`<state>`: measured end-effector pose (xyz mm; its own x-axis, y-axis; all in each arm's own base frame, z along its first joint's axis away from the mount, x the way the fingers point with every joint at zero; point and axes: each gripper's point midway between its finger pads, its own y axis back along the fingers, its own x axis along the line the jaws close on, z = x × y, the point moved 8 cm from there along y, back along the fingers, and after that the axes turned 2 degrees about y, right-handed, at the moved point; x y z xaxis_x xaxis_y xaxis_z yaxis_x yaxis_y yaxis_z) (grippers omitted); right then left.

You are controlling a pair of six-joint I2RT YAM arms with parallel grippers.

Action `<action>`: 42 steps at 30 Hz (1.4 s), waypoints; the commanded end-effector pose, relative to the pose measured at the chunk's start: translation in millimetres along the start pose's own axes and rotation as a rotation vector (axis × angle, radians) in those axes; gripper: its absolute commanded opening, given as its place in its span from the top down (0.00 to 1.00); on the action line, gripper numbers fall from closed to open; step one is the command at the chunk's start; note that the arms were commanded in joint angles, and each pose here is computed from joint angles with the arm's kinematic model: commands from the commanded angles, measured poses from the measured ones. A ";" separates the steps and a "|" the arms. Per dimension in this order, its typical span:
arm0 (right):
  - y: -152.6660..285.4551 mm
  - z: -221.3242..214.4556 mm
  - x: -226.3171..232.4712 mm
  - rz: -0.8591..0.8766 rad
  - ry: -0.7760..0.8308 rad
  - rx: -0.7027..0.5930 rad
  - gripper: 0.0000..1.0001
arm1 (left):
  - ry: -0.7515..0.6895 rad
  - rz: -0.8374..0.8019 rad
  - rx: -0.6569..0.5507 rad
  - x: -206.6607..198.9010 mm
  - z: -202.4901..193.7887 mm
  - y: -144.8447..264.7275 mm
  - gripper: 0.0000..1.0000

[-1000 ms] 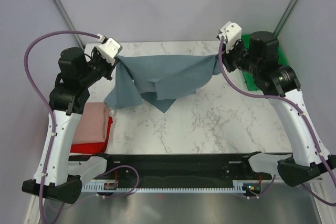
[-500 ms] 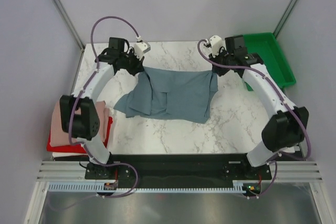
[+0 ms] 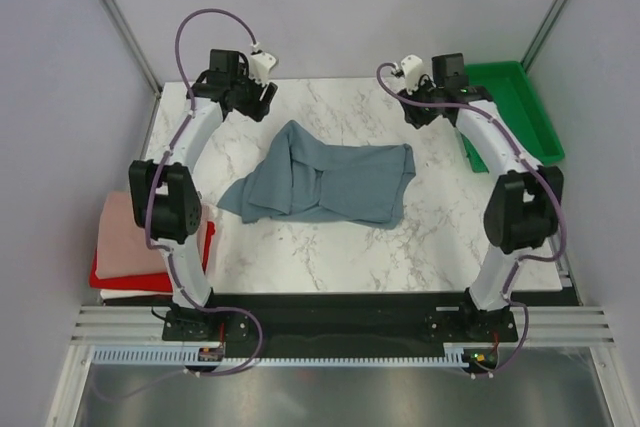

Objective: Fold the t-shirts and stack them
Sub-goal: Flatten the tshirt out

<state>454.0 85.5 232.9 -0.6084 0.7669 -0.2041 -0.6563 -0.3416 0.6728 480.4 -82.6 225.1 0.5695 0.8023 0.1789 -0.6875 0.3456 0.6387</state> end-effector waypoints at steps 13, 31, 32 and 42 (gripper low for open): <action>65.1 -120.8 133.8 0.483 0.599 0.028 0.56 | 0.184 -0.256 0.089 -78.1 -62.9 60.5 0.33; 45.9 -133.1 181.8 0.594 0.708 0.022 0.59 | 0.166 -0.221 0.112 -88.0 -72.0 69.8 0.34; 44.9 -133.4 183.9 0.603 0.711 0.025 0.60 | 0.160 -0.216 0.111 -87.3 -72.0 69.8 0.34; 37.5 -134.3 191.1 0.630 0.739 0.050 0.60 | 0.154 -0.191 0.111 -83.9 -70.4 69.2 0.34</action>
<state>251.1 140.6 125.6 -0.9823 -0.0527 -0.1796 -0.1261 -0.5229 0.8430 350.8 -91.9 185.3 0.6106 0.7857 -0.0991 -0.4581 0.4524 0.7651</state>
